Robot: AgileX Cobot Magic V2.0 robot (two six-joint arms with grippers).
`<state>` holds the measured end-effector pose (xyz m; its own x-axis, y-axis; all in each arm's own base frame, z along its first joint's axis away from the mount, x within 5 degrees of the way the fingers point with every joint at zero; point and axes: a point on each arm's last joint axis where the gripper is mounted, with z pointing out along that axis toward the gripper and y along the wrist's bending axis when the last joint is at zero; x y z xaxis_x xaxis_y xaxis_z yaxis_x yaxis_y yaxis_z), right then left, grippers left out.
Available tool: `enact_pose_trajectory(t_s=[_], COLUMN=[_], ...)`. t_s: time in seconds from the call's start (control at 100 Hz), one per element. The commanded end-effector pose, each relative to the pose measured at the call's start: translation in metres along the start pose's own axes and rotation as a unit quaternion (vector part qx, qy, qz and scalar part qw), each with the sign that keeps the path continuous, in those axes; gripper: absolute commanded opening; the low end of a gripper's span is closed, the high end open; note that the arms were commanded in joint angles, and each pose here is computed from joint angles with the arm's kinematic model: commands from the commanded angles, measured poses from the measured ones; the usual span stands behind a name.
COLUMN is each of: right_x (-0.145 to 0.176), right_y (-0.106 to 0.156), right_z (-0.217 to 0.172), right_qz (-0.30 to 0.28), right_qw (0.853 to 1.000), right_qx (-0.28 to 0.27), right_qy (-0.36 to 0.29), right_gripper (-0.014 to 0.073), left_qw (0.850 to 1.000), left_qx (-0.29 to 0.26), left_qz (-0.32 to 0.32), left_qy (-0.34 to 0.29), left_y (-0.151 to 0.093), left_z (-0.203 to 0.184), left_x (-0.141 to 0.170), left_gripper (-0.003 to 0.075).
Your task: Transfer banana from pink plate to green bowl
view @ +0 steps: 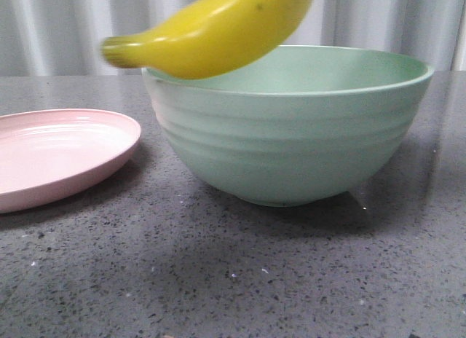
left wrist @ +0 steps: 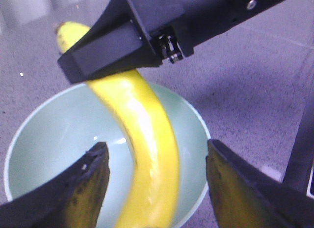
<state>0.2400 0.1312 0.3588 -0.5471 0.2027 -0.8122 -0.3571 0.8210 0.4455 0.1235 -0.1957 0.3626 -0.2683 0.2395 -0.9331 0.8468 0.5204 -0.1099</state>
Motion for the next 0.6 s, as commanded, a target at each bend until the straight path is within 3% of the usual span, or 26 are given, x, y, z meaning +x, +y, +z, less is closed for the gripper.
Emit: enact_pose_trajectory(t_s=[0.0, 0.24, 0.31, 0.48, 0.59], right_x=[-0.027, -0.027, -0.025, -0.024, -0.026], right_y=[0.000, -0.011, -0.012, -0.013, -0.012], right_z=[-0.017, -0.002, 0.002, 0.005, 0.004], right_qz=[-0.047, -0.111, -0.110, -0.111, -0.111], right_qw=[0.995, 0.988, 0.989, 0.989, 0.988], right_qx=[0.014, 0.045, 0.048, 0.048, 0.047], right_qy=[-0.092, -0.095, -0.088, -0.087, -0.094], right_gripper=[-0.0064, -0.0042, 0.0051, 0.0432, 0.0472], left_qw=[0.997, 0.995, 0.995, 0.994, 0.994], left_qx=[0.000, -0.001, -0.001, -0.002, -0.002], left_qz=[0.001, 0.001, 0.000, 0.000, -0.001], left_qy=[-0.081, -0.099, -0.099, -0.106, -0.111], left_y=[-0.003, -0.003, -0.003, -0.003, -0.003], left_z=[-0.018, -0.024, -0.024, -0.024, -0.024], left_x=[-0.024, -0.027, -0.027, -0.029, -0.030], left_gripper=[0.0401, 0.0400, 0.0400, 0.0400, 0.0400])
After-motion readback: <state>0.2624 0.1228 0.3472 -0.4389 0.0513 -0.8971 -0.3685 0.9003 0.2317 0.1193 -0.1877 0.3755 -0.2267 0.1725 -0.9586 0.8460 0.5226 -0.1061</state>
